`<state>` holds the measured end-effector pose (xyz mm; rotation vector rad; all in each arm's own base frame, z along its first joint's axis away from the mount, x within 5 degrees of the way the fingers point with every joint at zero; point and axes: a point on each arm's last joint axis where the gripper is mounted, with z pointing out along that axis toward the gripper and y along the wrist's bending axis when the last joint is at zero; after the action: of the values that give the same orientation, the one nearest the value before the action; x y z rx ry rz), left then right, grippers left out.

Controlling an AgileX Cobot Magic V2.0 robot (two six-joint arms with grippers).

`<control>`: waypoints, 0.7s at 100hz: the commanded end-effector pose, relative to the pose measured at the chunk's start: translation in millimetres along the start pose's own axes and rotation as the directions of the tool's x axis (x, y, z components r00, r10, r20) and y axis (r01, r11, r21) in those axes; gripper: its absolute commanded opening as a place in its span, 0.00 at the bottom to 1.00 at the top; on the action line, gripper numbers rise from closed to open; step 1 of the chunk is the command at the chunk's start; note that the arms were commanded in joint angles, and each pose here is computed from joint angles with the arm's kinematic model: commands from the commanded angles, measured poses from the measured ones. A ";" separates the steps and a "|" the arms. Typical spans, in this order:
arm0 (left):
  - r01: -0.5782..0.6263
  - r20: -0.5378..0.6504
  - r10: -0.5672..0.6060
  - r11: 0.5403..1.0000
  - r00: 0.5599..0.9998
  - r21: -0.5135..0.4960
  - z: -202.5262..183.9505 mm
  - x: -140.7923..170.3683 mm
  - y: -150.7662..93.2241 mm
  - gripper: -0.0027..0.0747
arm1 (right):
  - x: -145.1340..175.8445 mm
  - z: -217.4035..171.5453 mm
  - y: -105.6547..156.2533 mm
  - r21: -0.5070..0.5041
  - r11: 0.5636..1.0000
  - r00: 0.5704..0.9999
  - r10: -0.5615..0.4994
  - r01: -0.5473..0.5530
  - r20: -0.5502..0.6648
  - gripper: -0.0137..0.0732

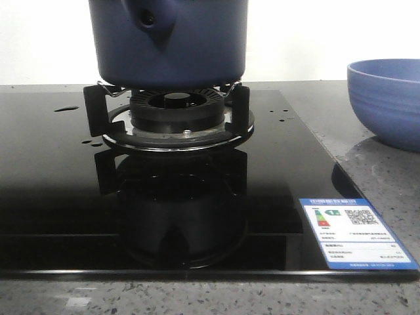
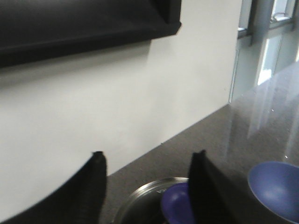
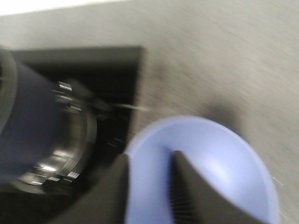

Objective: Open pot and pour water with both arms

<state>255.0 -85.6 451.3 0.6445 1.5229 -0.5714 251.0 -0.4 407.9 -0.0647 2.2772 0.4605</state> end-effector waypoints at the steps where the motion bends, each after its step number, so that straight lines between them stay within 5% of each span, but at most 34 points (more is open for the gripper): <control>1: 0.020 0.094 -0.015 0.999 0.995 -0.050 -28.2 -27.5 -5.3 0.06 | -16.5 -21.5 20.0 -0.077 0.995 0.979 -0.048 0.064 0.196 0.08; 35: -0.007 0.166 0.066 0.943 0.984 -0.333 -93.0 -30.0 -22.5 0.01 | 19.9 -49.2 47.3 0.040 0.978 0.834 -0.196 0.206 0.516 0.11; 70: 0.014 0.136 0.049 0.905 0.989 -0.425 -151.4 81.5 -76.8 0.01 | 154.9 -51.6 28.4 0.119 0.970 0.809 -0.242 0.212 0.535 0.11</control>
<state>111.3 -32.7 391.1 0.3155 1.4807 -0.2445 125.1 28.0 342.2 -0.1993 1.7945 0.2831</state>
